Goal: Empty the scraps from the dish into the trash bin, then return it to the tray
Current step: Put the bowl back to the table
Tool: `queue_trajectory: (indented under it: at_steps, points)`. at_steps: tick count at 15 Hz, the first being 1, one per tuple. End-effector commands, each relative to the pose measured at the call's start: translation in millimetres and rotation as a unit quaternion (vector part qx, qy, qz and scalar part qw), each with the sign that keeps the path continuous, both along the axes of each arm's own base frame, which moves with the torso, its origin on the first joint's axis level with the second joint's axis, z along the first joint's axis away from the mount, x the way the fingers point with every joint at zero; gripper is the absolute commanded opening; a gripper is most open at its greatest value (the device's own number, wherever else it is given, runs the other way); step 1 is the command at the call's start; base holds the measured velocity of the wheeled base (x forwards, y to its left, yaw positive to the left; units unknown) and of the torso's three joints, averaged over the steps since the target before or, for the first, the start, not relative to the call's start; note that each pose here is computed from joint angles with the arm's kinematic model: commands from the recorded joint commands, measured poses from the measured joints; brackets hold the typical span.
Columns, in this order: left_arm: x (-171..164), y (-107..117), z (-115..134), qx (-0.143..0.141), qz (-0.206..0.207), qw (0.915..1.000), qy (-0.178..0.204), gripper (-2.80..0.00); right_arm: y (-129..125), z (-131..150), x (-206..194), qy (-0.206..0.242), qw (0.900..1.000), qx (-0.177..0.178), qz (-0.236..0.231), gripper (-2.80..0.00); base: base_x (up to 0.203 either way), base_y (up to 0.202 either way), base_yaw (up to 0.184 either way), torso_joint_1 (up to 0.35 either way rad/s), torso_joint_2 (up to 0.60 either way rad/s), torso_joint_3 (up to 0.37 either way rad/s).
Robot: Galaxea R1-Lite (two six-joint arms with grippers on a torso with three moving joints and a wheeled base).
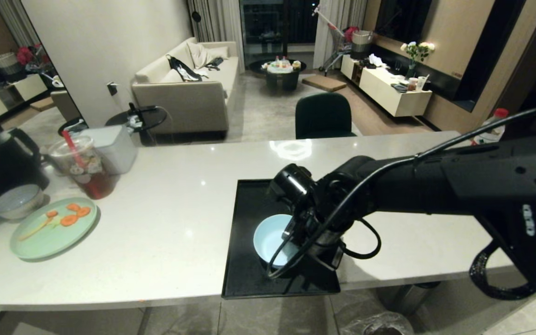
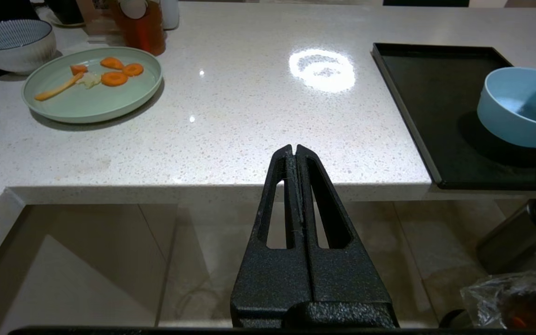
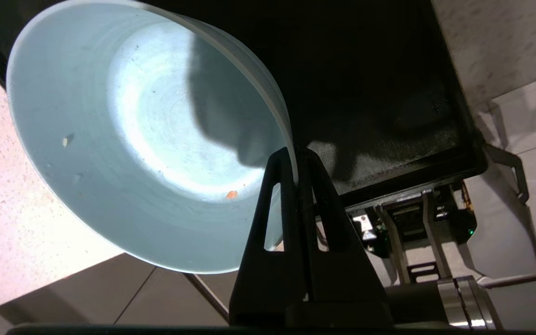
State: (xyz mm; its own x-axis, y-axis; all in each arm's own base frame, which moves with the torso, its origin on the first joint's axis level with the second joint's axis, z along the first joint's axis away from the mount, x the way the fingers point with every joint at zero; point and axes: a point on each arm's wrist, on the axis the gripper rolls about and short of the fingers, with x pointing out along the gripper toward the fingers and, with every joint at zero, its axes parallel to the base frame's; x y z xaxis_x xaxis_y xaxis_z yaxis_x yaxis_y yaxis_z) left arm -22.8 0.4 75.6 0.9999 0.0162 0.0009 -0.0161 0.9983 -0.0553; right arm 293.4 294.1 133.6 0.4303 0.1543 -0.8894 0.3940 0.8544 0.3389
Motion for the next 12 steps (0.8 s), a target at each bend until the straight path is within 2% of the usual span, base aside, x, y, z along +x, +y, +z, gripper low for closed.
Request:
queue_trajectory:
  at_steps: [1, 10, 12]
  points:
    - [0.1, 0.0, 0.1, -0.001, 0.000, 1.0000, 0.000, -2.80, -3.2, 1.7, 3.1, 0.001, 1.000, 0.006, -0.007, -2.80, 0.000, 0.000, 0.000, 0.000, 0.00, 0.000]
    - [0.1, 0.0, 0.1, -0.001, 0.000, 1.0000, 0.000, -2.80, -4.5, -23.4, 16.1, 0.021, 1.000, -0.013, -0.019, -2.80, 0.000, 0.000, 0.000, 0.000, 0.00, 0.000]
    - [0.1, 0.0, 0.1, 0.000, 0.000, 1.0000, 0.000, -2.80, -3.7, -22.2, 19.3, 0.019, 1.000, -0.008, -0.020, -2.80, 0.000, 0.000, 0.000, 0.000, 0.00, 0.000]
